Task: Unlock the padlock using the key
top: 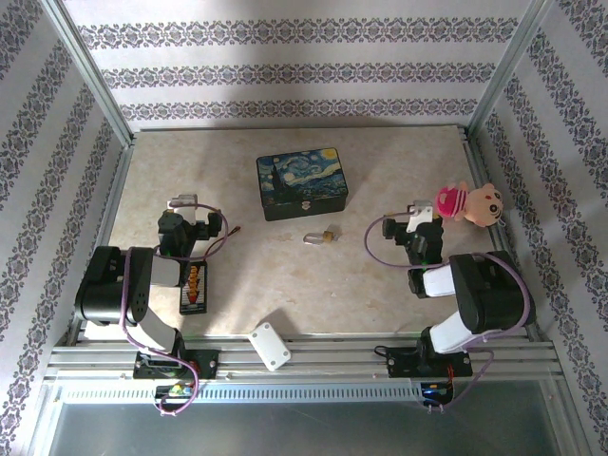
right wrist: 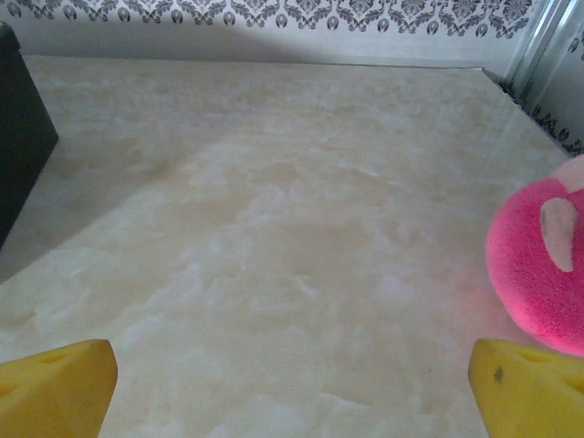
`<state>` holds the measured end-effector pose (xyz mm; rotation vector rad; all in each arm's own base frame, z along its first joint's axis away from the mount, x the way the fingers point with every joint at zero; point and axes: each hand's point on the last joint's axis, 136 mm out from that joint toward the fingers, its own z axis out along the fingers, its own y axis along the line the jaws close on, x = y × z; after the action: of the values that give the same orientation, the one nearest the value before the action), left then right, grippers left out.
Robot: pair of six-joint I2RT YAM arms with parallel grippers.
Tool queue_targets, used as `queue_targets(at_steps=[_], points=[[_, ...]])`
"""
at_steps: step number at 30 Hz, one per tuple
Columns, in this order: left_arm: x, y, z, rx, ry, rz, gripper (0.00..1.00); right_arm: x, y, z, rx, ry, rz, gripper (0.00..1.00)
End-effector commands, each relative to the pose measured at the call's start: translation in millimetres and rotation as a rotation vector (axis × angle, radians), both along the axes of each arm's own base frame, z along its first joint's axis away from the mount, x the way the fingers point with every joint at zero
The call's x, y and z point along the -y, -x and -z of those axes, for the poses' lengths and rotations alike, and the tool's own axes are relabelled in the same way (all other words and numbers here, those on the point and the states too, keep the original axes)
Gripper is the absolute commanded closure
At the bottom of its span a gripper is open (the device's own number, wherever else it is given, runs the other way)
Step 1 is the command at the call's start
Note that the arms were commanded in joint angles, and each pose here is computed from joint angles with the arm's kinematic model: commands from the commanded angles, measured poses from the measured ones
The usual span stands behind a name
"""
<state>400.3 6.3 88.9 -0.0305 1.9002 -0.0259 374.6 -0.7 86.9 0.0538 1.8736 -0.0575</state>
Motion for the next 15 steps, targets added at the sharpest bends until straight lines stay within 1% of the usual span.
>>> queue_targets(at_steps=[1, 5, 6, 7, 11, 15], points=[[2.0, -0.5, 0.7, -0.009, -0.007, 0.032, 0.01, 22.2, -13.2, -19.9, 0.054, -0.045, 0.101, 0.02], [2.2, -0.3, 0.5, -0.007, -0.008, 0.034, 0.01, 10.6, -17.1, -17.2, 0.031, -0.050, 0.028, 0.02], [2.6, -0.4, 0.2, -0.006, -0.008, 0.036, 0.01, 4.4, -16.7, -14.0, 0.016, -0.057, -0.018, 0.02], [2.6, -0.3, 0.6, -0.008, -0.007, 0.035, 0.01, -6.2, -24.3, -21.3, 0.023, -0.062, -0.089, 0.02], [2.3, -0.2, 1.1, -0.009, -0.007, 0.035, 0.01, -20.6, -20.7, -22.9, 0.034, -0.092, -0.212, 0.02], [2.5, -0.3, 0.8, -0.008, -0.007, 0.035, 0.01, -19.9, -20.8, -23.0, 0.035, -0.091, -0.208, 0.02]])
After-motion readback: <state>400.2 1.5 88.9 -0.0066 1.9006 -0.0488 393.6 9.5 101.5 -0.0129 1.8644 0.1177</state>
